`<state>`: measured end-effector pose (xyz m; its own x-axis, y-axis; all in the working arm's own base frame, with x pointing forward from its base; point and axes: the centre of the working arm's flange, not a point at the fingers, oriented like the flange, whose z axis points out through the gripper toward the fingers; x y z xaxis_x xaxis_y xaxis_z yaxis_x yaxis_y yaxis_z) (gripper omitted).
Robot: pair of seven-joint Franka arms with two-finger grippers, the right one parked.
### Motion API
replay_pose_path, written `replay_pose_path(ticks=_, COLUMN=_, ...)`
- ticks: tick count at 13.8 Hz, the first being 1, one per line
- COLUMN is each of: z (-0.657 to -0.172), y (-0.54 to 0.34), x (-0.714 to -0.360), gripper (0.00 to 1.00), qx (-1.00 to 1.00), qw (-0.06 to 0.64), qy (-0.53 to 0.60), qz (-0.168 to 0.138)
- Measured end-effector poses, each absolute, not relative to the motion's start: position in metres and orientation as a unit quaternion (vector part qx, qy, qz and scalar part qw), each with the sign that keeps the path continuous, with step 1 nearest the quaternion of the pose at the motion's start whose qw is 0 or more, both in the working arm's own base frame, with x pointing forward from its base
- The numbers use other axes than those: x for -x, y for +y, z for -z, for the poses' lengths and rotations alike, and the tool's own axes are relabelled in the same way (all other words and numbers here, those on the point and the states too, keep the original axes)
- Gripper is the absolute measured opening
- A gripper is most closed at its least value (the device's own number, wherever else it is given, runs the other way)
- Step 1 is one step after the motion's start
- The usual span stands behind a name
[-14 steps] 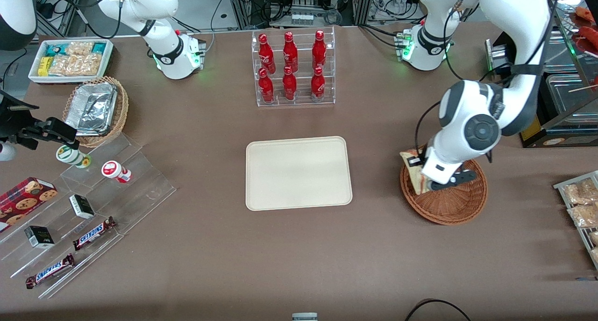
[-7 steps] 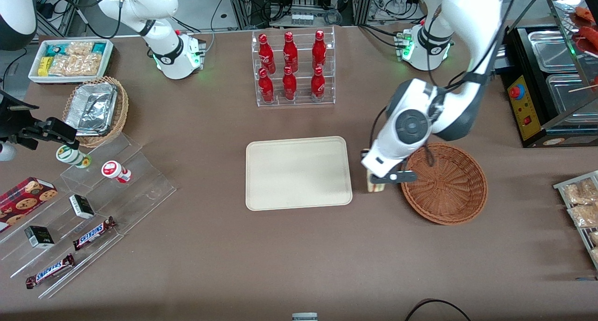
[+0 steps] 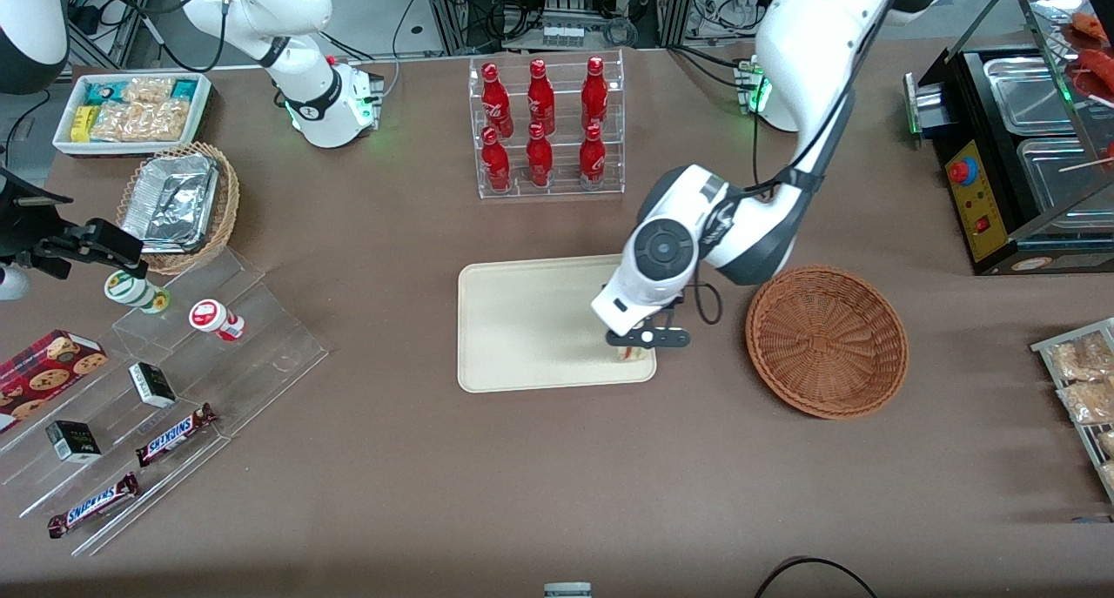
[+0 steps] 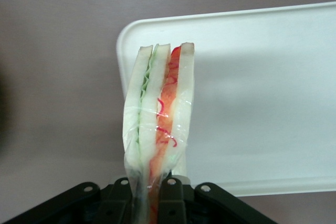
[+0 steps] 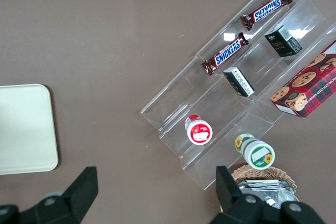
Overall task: Place sandwich from basket to tray
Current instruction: 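Carry the sandwich with the left gripper over the cream tray, then lower the sandwich onto the tray and open the left gripper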
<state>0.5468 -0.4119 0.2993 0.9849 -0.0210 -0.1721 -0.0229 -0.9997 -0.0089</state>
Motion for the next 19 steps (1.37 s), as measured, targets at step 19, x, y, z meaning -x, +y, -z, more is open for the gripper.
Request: replay_pose_path(ticks=19, z=-0.245, y=-0.524, x=-0.527, gripper=0.15, qx=0.995, qw=0.001, qy=-0.045, qz=-0.085)
